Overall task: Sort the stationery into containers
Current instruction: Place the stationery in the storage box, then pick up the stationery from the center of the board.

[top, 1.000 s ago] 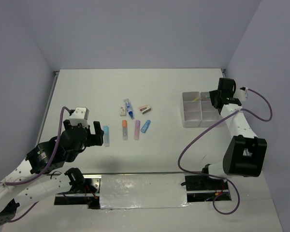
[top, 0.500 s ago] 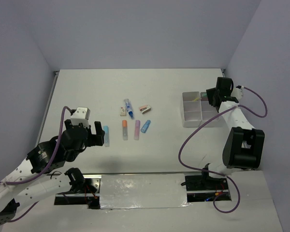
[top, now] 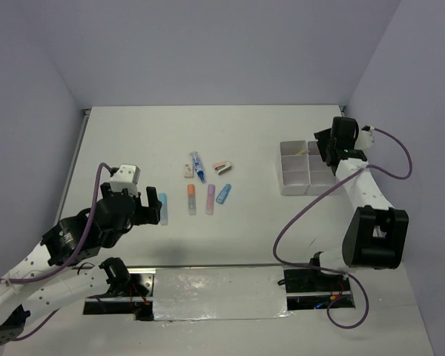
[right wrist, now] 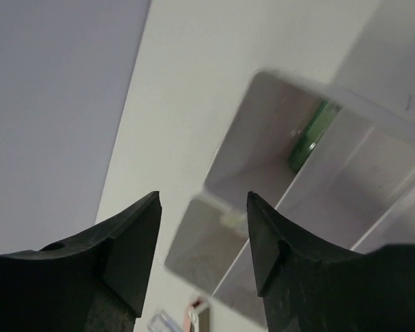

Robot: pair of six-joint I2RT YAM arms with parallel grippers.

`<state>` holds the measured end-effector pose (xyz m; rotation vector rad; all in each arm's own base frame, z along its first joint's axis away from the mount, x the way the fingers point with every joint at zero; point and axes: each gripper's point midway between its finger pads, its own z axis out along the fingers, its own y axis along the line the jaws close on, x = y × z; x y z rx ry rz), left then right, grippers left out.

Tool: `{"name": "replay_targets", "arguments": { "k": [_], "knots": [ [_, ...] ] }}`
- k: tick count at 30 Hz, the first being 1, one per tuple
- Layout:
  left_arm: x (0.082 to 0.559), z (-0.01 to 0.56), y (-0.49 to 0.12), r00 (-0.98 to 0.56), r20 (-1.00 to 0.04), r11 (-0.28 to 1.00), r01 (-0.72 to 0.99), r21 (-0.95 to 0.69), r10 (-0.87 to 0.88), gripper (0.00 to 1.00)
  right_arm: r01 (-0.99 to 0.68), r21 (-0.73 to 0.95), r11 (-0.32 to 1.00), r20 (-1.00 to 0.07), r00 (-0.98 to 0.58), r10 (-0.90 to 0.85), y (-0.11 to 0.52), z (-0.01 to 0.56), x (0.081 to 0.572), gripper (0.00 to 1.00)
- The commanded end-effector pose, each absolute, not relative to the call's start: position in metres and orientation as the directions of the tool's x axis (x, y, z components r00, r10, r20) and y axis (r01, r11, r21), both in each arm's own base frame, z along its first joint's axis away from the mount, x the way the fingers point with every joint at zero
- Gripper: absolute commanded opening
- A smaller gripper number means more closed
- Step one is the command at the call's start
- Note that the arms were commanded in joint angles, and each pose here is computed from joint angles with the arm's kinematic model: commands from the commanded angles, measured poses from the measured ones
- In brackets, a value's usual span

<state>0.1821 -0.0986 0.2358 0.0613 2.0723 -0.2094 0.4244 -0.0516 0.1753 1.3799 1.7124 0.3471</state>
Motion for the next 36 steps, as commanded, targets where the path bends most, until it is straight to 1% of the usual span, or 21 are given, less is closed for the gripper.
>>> {"name": "replay_targets", "arguments": {
  "k": [1,2,5,6,7,8,9,10,11,12,13,14,15,16,17,19,20,25,31,34,36],
  "knots": [
    [0.185,0.248,-0.098,-0.454,-0.887,0.980,0.124,-0.154,-0.082,0.99,0.477,0.710,0.518,-0.579,-0.022,0.815,-0.013,0.261,0.415,0.61],
    [0.185,0.249,-0.096,-0.451,-0.888,0.981,0.112,-0.157,-0.091,0.99,0.417,0.667,0.618,-0.647,-0.088,0.758,0.025,0.274,0.408,0.66],
    [0.186,0.249,-0.082,-0.442,-0.888,0.988,0.030,-0.151,-0.122,0.99,0.337,0.613,0.715,-0.697,-0.196,0.690,0.071,0.276,0.383,0.68],
    [0.187,0.249,-0.074,-0.430,-0.893,0.990,-0.009,-0.141,-0.132,0.99,0.303,0.581,0.755,-0.704,-0.279,0.654,0.101,0.263,0.369,0.68],
    [0.187,0.248,-0.071,-0.435,-0.889,0.990,-0.036,-0.139,-0.141,0.99,0.280,0.549,0.788,-0.716,-0.329,0.616,0.116,0.253,0.362,0.80],
    [0.187,0.248,-0.066,-0.431,-0.890,0.989,-0.061,-0.138,-0.151,0.99,0.273,0.533,0.801,-0.713,-0.366,0.598,0.130,0.245,0.357,0.84],
    [0.188,0.249,-0.063,-0.425,-0.892,0.988,-0.083,-0.134,-0.156,0.99,0.281,0.466,0.839,-0.712,-0.443,0.544,0.151,0.221,0.342,0.84],
    [0.189,0.248,-0.061,-0.426,-0.890,0.986,-0.099,-0.132,-0.162,0.99,0.289,0.450,0.845,-0.706,-0.463,0.535,0.161,0.211,0.337,0.85],
    [0.190,0.248,-0.061,-0.427,-0.890,0.986,-0.101,-0.132,-0.163,0.99,0.297,0.401,0.866,-0.691,-0.522,0.499,0.176,0.188,0.328,0.85],
    [0.190,0.246,-0.062,-0.433,-0.888,0.987,-0.094,-0.128,-0.156,0.99,0.301,0.398,0.867,-0.669,-0.551,0.499,0.187,0.176,0.325,0.85],
    [0.191,0.247,-0.062,-0.432,-0.888,0.987,-0.095,-0.128,-0.156,0.99,0.301,0.405,0.863,-0.649,-0.570,0.504,0.197,0.167,0.324,0.85],
    [0.191,0.247,-0.063,-0.433,-0.888,0.987,-0.092,-0.129,-0.156,0.99,0.317,0.359,0.878,-0.629,-0.612,0.479,0.206,0.143,0.323,0.85],
    [0.192,0.246,-0.063,-0.437,-0.886,0.988,-0.091,-0.125,-0.152,0.99,0.313,0.330,0.891,-0.625,-0.635,0.455,0.217,0.133,0.318,0.85],
    [0.191,0.245,-0.064,-0.441,-0.885,0.989,-0.086,-0.124,-0.149,0.99,0.304,0.332,0.893,-0.622,-0.642,0.449,0.231,0.138,0.323,0.85],
    [0.192,0.246,-0.065,-0.440,-0.885,0.989,-0.083,-0.126,-0.150,0.99,0.314,0.242,0.918,-0.601,-0.694,0.396,0.235,0.111,0.319,0.85],
    [0.191,0.247,-0.065,-0.437,-0.886,0.988,-0.076,-0.132,-0.152,0.99,0.291,0.197,0.936,-0.594,-0.725,0.350,0.255,0.107,0.320,0.85],
    [0.191,0.247,-0.064,-0.436,-0.887,0.988,-0.075,-0.135,-0.155,0.99,0.288,0.150,0.946,-0.575,-0.753,0.320,0.261,0.088,0.321,0.85],
    [0.189,0.249,-0.067,-0.430,-0.889,0.987,-0.052,-0.149,-0.157,0.99,0.274,0.131,0.953,-0.539,-0.787,0.300,0.280,0.059,0.320,0.83],
    [0.190,0.248,-0.070,-0.435,-0.888,0.989,-0.038,-0.146,-0.148,0.99,0.284,0.064,0.957,-0.516,-0.811,0.275,0.275,0.033,0.317,0.80],
    [0.190,0.248,-0.071,-0.436,-0.888,0.989,-0.030,-0.147,-0.146,0.99,0.279,0.048,0.959,-0.500,-0.824,0.265,0.277,0.022,0.318,0.77],
    [0.190,0.249,-0.071,-0.434,-0.889,0.988,-0.029,-0.150,-0.148,0.99,0.268,0.043,0.963,-0.495,-0.831,0.253,0.279,0.019,0.319,0.73]
  ]
}}
